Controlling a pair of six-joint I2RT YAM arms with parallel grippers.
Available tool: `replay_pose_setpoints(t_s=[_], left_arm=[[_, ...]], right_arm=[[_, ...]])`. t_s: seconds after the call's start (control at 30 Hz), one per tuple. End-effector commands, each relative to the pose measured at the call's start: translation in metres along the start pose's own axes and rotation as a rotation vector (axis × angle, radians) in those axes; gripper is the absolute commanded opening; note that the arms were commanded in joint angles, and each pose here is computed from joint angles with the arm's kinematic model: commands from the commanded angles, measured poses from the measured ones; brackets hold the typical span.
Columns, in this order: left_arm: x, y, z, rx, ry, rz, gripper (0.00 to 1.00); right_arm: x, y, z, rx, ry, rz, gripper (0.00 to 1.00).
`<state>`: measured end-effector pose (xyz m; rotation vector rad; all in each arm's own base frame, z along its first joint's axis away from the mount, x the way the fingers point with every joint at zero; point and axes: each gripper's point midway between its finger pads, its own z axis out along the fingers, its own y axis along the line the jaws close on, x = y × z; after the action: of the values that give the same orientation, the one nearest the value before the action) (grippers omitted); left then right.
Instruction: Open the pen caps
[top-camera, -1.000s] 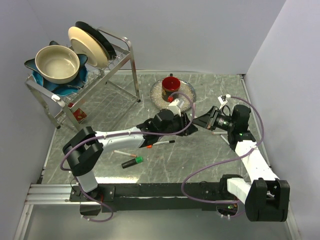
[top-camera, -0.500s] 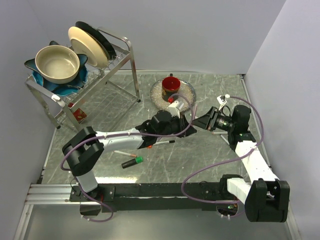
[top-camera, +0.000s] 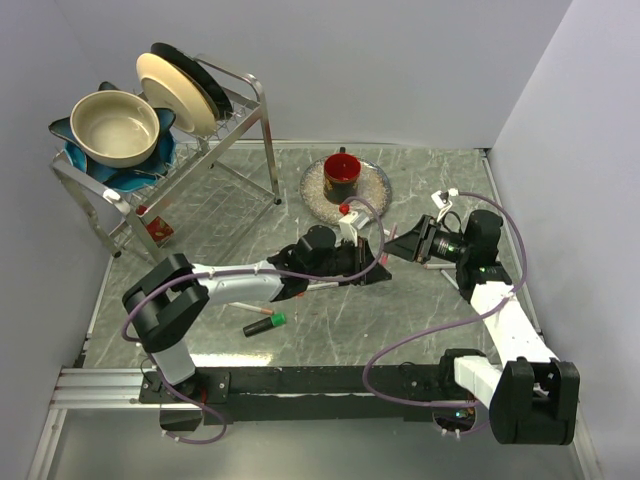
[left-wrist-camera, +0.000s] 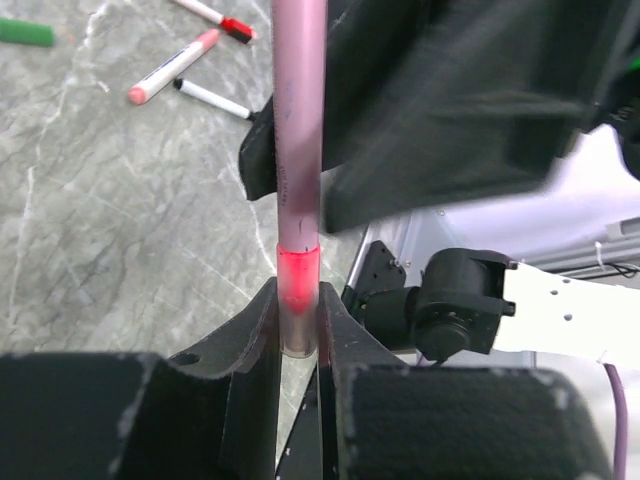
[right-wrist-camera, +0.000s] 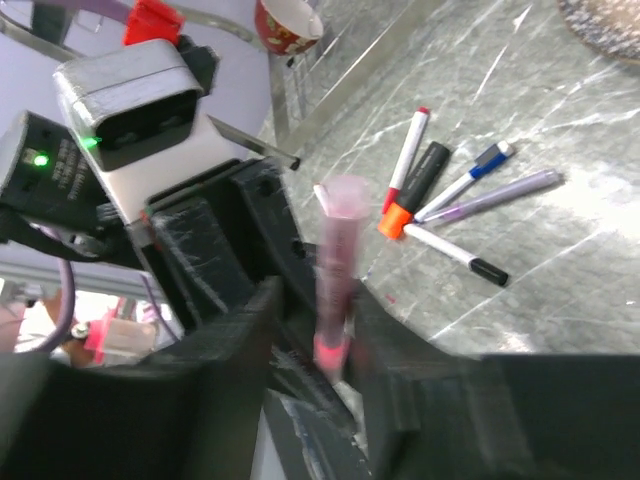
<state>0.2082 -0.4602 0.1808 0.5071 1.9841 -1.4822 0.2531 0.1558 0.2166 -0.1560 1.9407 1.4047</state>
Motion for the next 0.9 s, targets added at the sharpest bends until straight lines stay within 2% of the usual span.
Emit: replay_pose_setpoints(t_s=[0.0,0.03,0.07,0.1,0.13,0.23,0.3,0.67,0.87], left_arm=[[-0.014,-0.028,-0.009,0.099,-0.036,0.049,0.01],[-0.013,-0.029,-0.009,0.104,-0.031,0.052,0.01],[-0.015,-0.032,-0.01,0.111,-0.036,0.058,0.05],[-0.018,-0.031,-0.012,0.102,-0.051,0.069,0.13],[-0.018,-0.028,-0.015,0.089,-0.063,0.076,0.33],[-0.034,-0.032,-0.026,0.059,-0.139,0.117,0.57],[-0.043,-0.036,-0.032,0.051,-0.173,0.14,0.63],[-0.051,-0.035,-0.022,0.043,-0.187,0.13,0.56],[-0.059,-0.039,-0.012,0.049,-0.185,0.139,0.42]], right_arm=[[-0.009,0.01,0.0,-0.041,-0.012,-0.053,0.12],[-0.009,0.01,0.0,-0.042,-0.013,-0.053,0.0],[-0.009,0.011,-0.001,-0.043,-0.017,-0.064,0.0],[-0.009,0.013,-0.001,-0.044,-0.017,-0.07,0.0],[-0.011,0.013,-0.002,-0.041,-0.023,-0.077,0.0],[-0.012,0.017,-0.004,-0.043,-0.042,-0.085,0.0],[-0.013,0.018,-0.004,-0.044,-0.053,-0.083,0.0],[-0.011,0.024,-0.005,-0.073,-0.055,-0.071,0.0],[-0.01,0.023,-0.004,-0.078,-0.05,-0.063,0.0]])
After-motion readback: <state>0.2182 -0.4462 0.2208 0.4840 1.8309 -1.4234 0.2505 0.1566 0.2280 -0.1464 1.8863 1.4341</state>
